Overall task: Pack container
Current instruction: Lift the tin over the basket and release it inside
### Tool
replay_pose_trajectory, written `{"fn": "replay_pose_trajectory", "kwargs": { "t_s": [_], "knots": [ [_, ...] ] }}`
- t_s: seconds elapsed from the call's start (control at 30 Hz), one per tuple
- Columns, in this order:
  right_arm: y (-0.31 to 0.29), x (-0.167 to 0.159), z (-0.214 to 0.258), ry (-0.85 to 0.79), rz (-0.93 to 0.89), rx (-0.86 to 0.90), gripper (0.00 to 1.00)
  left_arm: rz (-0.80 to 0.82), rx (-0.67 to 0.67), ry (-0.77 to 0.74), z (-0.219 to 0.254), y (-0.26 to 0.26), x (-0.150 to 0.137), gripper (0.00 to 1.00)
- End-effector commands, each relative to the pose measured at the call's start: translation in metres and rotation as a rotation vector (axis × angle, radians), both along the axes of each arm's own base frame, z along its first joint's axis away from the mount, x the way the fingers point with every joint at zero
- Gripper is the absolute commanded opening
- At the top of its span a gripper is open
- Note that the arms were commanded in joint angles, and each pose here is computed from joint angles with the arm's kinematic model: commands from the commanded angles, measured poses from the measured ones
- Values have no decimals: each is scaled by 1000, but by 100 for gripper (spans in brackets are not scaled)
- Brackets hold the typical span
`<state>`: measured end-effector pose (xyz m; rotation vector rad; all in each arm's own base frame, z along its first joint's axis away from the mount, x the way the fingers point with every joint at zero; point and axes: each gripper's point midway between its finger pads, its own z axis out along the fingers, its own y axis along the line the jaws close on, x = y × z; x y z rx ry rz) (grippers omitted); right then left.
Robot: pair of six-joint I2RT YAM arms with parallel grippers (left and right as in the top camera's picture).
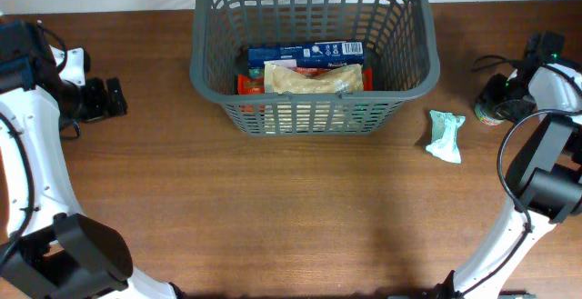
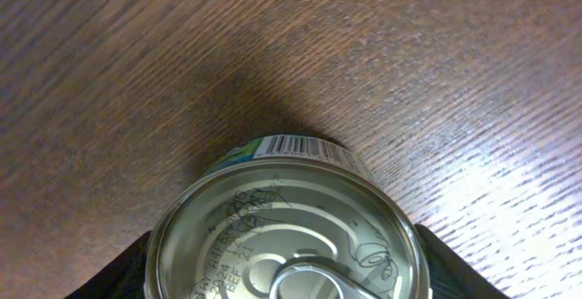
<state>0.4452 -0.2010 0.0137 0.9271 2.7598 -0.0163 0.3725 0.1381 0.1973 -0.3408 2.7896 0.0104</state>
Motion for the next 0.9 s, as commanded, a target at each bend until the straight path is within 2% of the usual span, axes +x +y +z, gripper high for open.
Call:
{"fn": "replay_pose_trajectory", "kwargs": {
  "t_s": [0.0, 0.13, 0.27, 0.4, 0.53, 0.73, 0.87],
  "knots": [
    [9, -7, -12, 31, -3, 62, 51, 10, -8, -16, 5, -1, -2, 99],
    [15, -9, 9, 47, -48, 111, 52, 10, -8, -16, 5, -1, -2, 99],
    [16, 2, 66, -22, -38, 110, 51, 10, -8, -16, 5, -1, -2, 99],
    [20, 15, 162, -200, -1, 82, 51, 10, -8, -16, 5, -1, -2, 99],
    [38, 11, 273, -407, 55, 10, 51, 10, -8, -16, 5, -1, -2, 99],
    [113, -26, 417, -721, 228, -73, 51, 10, -8, -16, 5, -1, -2, 99],
    [182, -53, 473, -873, 399, -85, 52, 10, -8, -16, 5, -1, -2, 99]
  ]
}}
